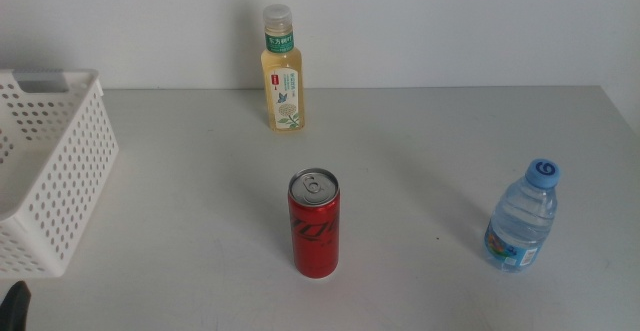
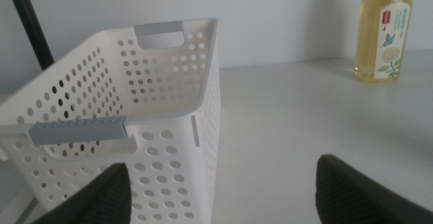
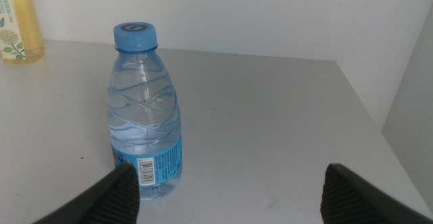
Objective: Use arms to grab the bottles and put them into the dustbin to the left of the table.
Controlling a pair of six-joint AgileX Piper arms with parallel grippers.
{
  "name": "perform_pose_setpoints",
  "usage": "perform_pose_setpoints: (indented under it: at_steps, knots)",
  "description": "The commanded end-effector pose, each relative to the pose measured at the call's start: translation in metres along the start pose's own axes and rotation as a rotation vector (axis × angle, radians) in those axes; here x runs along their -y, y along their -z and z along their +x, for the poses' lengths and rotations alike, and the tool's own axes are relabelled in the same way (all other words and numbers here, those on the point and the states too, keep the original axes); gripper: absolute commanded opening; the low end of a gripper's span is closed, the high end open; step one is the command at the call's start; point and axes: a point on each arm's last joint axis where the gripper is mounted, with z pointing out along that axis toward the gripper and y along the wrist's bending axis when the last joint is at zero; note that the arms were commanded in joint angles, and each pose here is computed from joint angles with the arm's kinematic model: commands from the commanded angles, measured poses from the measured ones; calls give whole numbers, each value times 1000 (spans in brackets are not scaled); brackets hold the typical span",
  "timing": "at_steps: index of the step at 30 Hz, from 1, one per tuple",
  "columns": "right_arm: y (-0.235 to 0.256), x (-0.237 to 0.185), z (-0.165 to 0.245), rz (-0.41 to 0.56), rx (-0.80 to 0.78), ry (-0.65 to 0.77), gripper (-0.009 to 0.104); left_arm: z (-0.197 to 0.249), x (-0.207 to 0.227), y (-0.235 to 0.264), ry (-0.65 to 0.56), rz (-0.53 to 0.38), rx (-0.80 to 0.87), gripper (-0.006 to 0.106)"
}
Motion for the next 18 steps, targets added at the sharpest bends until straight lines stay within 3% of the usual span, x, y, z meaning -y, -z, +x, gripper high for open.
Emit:
perform_pose_setpoints:
  at_steps: [1,8,18]
  knots:
    - [3,1,-11,14,108,14,94,-8,0,2,22,3,104,93]
    - [3,1,-11,14,108,14,94,-21,9,-9,29,126,178,93]
    - [3,1,-11,14,108,14,94,-29,50,-33,32,505,193,93]
